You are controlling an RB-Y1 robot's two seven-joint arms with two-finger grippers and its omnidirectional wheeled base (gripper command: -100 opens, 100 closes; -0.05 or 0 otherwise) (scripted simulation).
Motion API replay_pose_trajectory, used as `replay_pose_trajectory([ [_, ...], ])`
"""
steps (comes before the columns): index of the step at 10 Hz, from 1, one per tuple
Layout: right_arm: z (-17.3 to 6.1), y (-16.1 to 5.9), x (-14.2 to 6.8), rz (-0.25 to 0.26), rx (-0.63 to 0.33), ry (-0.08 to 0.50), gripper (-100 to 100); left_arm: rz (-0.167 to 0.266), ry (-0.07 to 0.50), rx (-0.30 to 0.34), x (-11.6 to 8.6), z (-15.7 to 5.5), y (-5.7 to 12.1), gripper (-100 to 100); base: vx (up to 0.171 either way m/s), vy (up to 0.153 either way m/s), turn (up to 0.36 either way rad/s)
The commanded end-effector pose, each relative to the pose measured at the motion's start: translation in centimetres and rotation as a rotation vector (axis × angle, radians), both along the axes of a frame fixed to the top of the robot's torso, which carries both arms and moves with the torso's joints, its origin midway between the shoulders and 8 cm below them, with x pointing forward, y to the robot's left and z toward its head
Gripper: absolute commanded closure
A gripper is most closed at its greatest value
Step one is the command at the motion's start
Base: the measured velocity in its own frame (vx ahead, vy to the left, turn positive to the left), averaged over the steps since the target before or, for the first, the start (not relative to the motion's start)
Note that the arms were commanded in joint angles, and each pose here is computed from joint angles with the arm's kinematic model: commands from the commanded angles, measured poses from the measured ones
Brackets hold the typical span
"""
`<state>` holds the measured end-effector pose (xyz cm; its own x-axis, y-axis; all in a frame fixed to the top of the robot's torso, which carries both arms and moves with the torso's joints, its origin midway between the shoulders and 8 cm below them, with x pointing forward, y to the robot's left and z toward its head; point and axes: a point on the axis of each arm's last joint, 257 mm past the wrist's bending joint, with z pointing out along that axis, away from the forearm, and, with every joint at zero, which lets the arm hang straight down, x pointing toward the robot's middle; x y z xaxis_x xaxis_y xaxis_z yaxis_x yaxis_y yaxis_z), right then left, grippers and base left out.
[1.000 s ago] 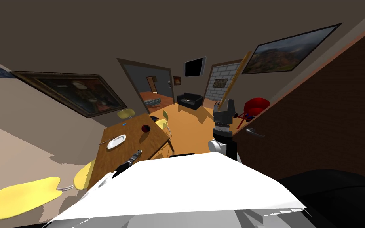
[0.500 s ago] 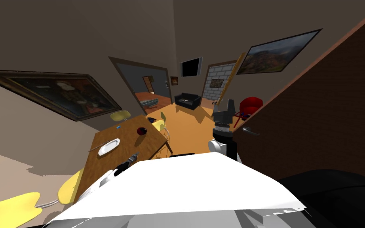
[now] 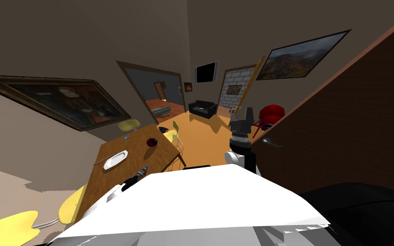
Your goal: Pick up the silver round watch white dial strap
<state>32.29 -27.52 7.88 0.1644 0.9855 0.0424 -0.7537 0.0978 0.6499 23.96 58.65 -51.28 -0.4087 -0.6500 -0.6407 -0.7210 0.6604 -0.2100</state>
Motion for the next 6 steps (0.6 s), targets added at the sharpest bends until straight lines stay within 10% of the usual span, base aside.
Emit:
replay_pose_trajectory([
  [1, 0.0, 0.0, 0.0, 0.000, 0.000, 0.000, 0, -0.007, -0.003, -0.003, -0.3, -0.3, 0.5, -100, 0.044, -0.037, 0.011],
  [6, 0.0, 0.0, 0.0, 0.000, 0.000, 0.000, 0, -0.012, -0.001, -0.004, -1.6, -0.9, 2.0, -100, 0.043, -0.026, 0.011],
])
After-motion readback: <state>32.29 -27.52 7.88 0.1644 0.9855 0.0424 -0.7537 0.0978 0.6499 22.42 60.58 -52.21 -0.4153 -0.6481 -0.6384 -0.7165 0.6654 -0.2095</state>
